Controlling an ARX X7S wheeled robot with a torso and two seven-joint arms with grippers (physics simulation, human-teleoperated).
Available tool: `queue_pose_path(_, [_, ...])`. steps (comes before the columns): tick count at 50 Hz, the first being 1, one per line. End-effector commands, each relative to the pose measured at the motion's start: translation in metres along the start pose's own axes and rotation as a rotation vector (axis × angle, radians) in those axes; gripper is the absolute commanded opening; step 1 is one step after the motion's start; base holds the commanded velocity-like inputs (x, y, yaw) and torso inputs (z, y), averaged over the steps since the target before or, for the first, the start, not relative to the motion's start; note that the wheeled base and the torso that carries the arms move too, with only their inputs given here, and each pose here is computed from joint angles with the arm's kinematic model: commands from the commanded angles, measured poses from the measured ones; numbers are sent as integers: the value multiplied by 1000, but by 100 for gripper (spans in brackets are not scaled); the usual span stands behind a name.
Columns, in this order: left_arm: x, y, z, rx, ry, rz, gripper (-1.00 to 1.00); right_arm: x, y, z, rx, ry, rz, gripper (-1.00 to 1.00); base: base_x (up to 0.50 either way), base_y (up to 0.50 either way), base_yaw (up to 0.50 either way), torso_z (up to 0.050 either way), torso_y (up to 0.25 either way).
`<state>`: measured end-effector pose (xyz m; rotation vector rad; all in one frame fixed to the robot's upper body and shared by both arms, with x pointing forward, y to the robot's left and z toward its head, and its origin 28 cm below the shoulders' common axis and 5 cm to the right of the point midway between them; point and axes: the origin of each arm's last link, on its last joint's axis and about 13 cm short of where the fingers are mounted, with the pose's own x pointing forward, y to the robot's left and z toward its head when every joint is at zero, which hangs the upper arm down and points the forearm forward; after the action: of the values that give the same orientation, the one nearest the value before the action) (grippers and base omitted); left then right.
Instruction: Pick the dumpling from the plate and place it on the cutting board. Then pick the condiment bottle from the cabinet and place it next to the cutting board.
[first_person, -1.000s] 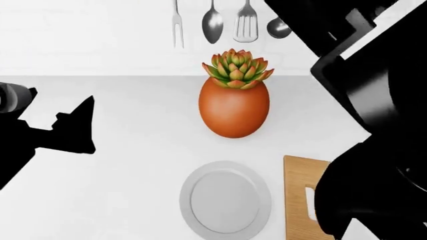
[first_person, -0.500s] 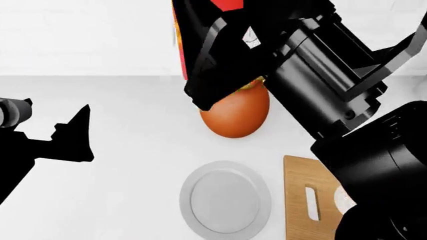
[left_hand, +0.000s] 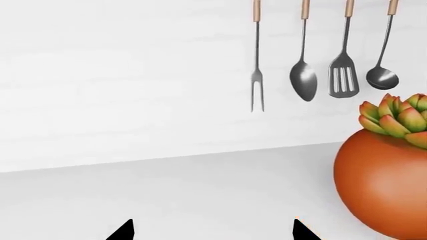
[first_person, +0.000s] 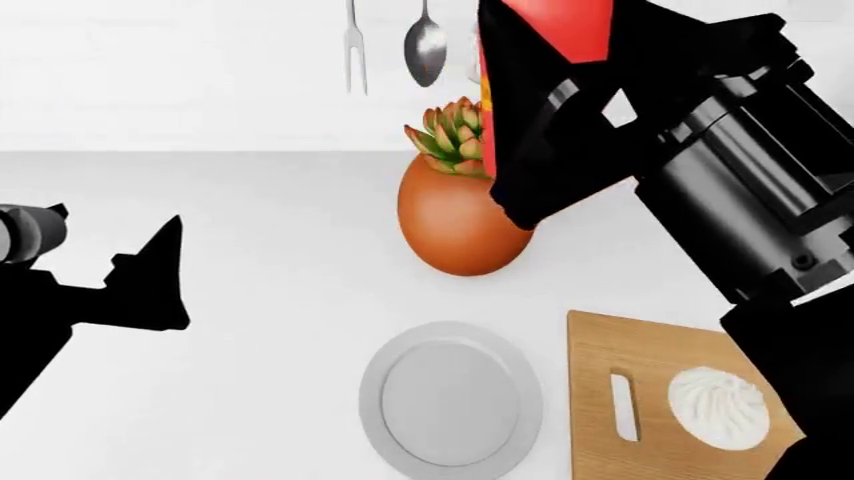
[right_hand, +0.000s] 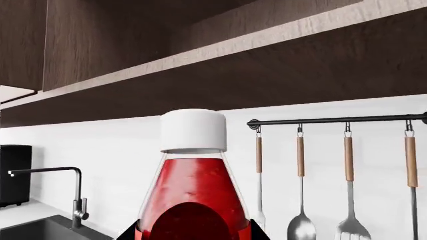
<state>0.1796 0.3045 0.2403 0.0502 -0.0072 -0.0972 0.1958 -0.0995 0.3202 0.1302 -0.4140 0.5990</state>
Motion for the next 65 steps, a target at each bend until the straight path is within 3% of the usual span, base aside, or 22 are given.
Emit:
queue_pose_path(1, [1,-2,2,0,1,-11,100,-13,-8,11,-64,25,-80,-100,0,0,0,0,0])
queue_pose_path(23, [5,-5,-5,-3,20,-26,100,-34,-41,4,-218,76,-281,-100,0,0,0,0,1])
queue_pose_path(37, [8,-7,-7,-7,19,-31,100,-39,-56,-7,-236,87,-369,-100,0,0,0,0,0])
queue_pose_path(52, [9,-7,-10,-14,25,-32,100,-37,-67,-47,-268,129,-421,-100,0,0,0,0,0])
queue_pose_path(65, [10,-8,-12,-13,33,-34,100,-45,-87,-61,-389,217,-502,-100,0,0,0,0,1])
